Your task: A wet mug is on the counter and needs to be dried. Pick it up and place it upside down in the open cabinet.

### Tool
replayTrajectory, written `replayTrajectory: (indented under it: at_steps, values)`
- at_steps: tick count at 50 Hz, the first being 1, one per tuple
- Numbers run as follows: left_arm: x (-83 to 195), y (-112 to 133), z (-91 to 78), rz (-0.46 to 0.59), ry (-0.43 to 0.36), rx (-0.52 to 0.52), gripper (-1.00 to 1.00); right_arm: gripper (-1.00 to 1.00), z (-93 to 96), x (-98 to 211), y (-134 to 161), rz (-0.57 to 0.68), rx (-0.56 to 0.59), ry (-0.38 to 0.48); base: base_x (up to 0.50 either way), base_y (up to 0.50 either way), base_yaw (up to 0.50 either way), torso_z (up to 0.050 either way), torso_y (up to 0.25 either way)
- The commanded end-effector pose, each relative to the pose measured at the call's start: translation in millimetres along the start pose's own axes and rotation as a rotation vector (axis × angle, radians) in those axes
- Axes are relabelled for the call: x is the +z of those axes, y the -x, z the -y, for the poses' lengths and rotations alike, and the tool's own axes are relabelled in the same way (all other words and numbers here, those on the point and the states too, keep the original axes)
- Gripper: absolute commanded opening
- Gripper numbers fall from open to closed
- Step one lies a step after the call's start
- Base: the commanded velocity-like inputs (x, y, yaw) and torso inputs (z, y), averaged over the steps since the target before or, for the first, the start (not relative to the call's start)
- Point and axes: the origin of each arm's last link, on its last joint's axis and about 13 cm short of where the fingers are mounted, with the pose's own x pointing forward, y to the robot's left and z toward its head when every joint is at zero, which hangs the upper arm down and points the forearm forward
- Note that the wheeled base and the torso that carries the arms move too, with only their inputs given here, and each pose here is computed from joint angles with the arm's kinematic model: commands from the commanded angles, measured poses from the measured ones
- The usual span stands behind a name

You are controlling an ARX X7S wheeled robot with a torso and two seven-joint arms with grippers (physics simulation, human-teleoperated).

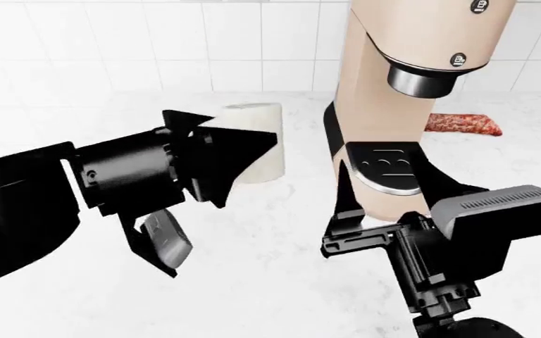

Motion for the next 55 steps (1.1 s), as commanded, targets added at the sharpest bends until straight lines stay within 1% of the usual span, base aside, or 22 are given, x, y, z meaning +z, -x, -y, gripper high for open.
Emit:
replayTrajectory:
  at_steps: [1,5,7,10,13,18,21,23,27,32,35,41,49,55]
  values:
    - [-42,6,-22.3,0.034,-0.23,0.125,-1.0,1.0,-0.6,16,3,-0.042,0.121,-0.11,0.0,0.0,0.0,0.0,0.0]
    - [-48,10,-11.8,0.03,-0.247,0.108,-1.0,1.0,5.2,28,2,-0.07,0.136,-0.104,0.0,0.0,0.0,0.0,0.0]
    - [-48,12,-10.1,0.025,-0.248,0.107,-1.0,1.0,9.6,34,0,-0.09,0.139,-0.095,0.0,0.0,0.0,0.0,0.0]
    - [-46,13,-6.5,0.02,-0.247,0.103,-1.0,1.0,15.2,44,-1,-0.132,0.176,-0.09,0.0,0.0,0.0,0.0,0.0]
    - [-46,13,-7.4,0.019,-0.246,0.102,-1.0,1.0,21.5,49,-3,-0.178,0.19,-0.098,0.0,0.0,0.0,0.0,0.0]
    - [-48,16,-11.1,0.005,-0.247,0.109,-1.0,1.0,31.5,58,-4,-0.231,0.242,-0.173,0.0,0.0,0.0,0.0,0.0]
    - [-50,16,-15.6,-0.006,-0.244,0.117,-1.0,1.0,34.6,64,-5,-0.227,0.273,-0.21,0.0,0.0,0.0,0.0,0.0]
    - [-51,16,-19.3,-0.025,-0.243,0.123,-1.0,1.0,36.1,66,-7,-0.224,0.297,-0.262,0.0,0.0,0.0,0.0,0.0]
    - [-56,17,-26.3,-0.06,-0.25,0.146,-1.0,1.0,35.0,67,-10,-0.215,0.339,-0.321,0.0,0.0,0.0,0.0,0.0]
    - [-60,16,-31.2,-0.091,-0.253,0.173,-1.0,1.0,30.8,64,-11,-0.237,0.391,-0.387,0.0,0.0,0.0,0.0,0.0]
    - [-61,16,-31.0,-0.101,-0.248,0.181,-1.0,1.0,28.4,65,-11,-0.24,0.421,-0.382,0.0,0.0,0.0,0.0,0.0]
    - [-56,13,-23.6,-0.098,-0.231,0.185,-1.0,1.0,21.1,64,-9,-0.263,0.489,-0.362,0.0,0.0,0.0,0.0,0.0]
    - [-45,12,-12.4,-0.088,-0.214,0.189,-1.0,1.0,17.6,67,-5,-0.261,0.522,-0.348,0.0,0.0,0.0,0.0,0.0]
    - [-38,10,-11.1,-0.077,-0.198,0.189,-1.0,1.0,14.8,69,-3,-0.257,0.538,-0.332,0.0,0.0,0.0,0.0,0.0]
